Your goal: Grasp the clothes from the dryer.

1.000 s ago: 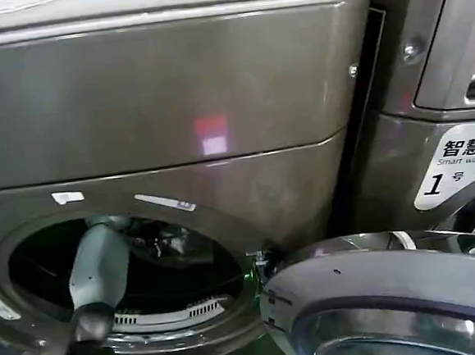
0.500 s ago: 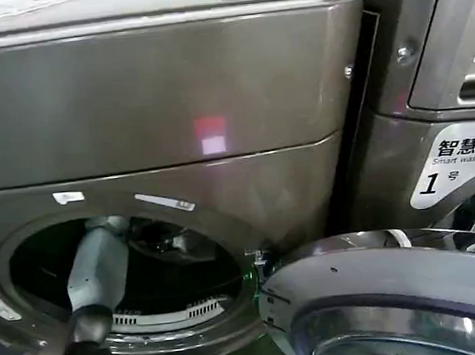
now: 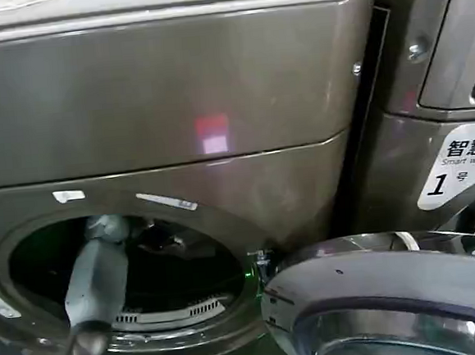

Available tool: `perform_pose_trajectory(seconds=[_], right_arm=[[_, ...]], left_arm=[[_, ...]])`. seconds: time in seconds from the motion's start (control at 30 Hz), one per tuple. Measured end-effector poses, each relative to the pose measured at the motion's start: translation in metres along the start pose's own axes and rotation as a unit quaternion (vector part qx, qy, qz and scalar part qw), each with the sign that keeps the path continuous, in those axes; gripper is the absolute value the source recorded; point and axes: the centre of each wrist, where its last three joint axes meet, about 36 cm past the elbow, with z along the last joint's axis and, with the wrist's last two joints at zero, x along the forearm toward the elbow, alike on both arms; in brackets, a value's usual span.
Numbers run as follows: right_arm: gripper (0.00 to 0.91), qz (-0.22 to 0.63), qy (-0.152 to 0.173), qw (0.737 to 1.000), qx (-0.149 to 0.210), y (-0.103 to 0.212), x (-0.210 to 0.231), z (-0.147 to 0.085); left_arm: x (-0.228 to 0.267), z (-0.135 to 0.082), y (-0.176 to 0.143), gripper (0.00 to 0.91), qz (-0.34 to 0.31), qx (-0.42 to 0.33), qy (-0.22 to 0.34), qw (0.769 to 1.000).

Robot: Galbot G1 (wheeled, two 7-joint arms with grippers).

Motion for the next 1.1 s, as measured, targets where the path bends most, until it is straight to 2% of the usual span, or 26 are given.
perform_pose_trajectory(seconds=[0.2,0.37,0.53,0.7,0.9,1.1], right_arm=[[0.907,-0.001,-0.001,1.0,0.005,0.001,0.0,0.001],[0.907,-0.003,-0.001,1.0,0.006,0.006,-0.001,0.002],[0.907,-0.005,-0.005,1.0,0.006,0.01,0.0,0.001],[0.907,-0.001,-0.001,1.0,0.003,0.012,0.0,-0.005],[0.907,0.005,-0.008,1.0,0.003,0.01,0.0,-0.004],[0.907,0.006,-0.011,1.0,0.005,0.009,0.003,-0.001]], left_arm=[[0.005,-0.023,-0.006,0.0,-0.081,0.029,-0.035,0.996],[0.009,-0.041,-0.015,0.0,-0.165,0.093,-0.065,0.98],[0.011,-0.058,-0.028,0.0,-0.246,0.191,-0.108,0.944],[0.011,-0.073,-0.044,0.0,-0.304,0.283,-0.151,0.897],[0.011,-0.087,-0.061,0.0,-0.339,0.361,-0.177,0.851],[0.011,-0.093,-0.069,0.0,-0.356,0.413,-0.183,0.818]])
